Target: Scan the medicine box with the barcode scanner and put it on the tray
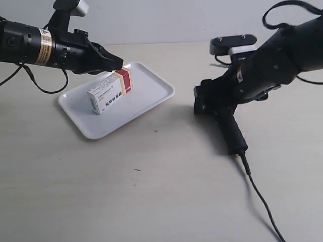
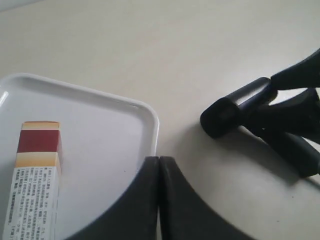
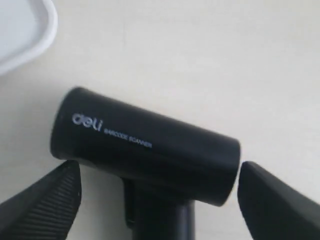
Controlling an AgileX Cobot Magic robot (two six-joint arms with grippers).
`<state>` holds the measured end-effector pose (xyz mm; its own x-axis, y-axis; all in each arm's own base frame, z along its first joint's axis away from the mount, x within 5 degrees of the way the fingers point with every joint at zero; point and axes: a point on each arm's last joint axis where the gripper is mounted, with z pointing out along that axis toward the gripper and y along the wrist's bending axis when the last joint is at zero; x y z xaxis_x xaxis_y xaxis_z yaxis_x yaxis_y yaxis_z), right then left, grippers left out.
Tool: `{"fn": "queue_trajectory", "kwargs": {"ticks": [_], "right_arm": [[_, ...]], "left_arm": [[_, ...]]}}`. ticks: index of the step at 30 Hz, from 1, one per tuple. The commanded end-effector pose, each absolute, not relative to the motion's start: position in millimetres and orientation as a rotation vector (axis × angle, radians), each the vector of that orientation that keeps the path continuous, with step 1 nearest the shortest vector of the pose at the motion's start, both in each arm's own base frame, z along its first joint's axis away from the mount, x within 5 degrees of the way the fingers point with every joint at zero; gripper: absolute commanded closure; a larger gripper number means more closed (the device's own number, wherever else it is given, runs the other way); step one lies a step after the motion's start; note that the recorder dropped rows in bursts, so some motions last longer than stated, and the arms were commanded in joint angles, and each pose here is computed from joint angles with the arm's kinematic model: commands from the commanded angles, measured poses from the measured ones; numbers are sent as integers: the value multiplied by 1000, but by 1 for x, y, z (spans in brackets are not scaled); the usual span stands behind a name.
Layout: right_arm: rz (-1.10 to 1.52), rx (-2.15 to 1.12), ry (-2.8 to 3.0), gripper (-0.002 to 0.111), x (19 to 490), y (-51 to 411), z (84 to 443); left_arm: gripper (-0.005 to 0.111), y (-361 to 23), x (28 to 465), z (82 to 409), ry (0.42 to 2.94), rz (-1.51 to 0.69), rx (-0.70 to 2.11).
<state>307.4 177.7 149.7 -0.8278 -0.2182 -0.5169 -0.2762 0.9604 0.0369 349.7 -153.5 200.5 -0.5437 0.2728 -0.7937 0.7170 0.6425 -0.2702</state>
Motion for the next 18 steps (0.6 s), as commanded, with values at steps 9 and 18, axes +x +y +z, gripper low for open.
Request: {"fn": "queue_trajectory", "kwargs": {"ticks": [9,18], "right_arm": [[202,-278,2255,89,244,131,286],[474,-292,1952,108,177,105,296]], "left_arm": [[106,-141,281,262,1956,-867,771],[106,-109,195,267,1716,-813,583]]}}
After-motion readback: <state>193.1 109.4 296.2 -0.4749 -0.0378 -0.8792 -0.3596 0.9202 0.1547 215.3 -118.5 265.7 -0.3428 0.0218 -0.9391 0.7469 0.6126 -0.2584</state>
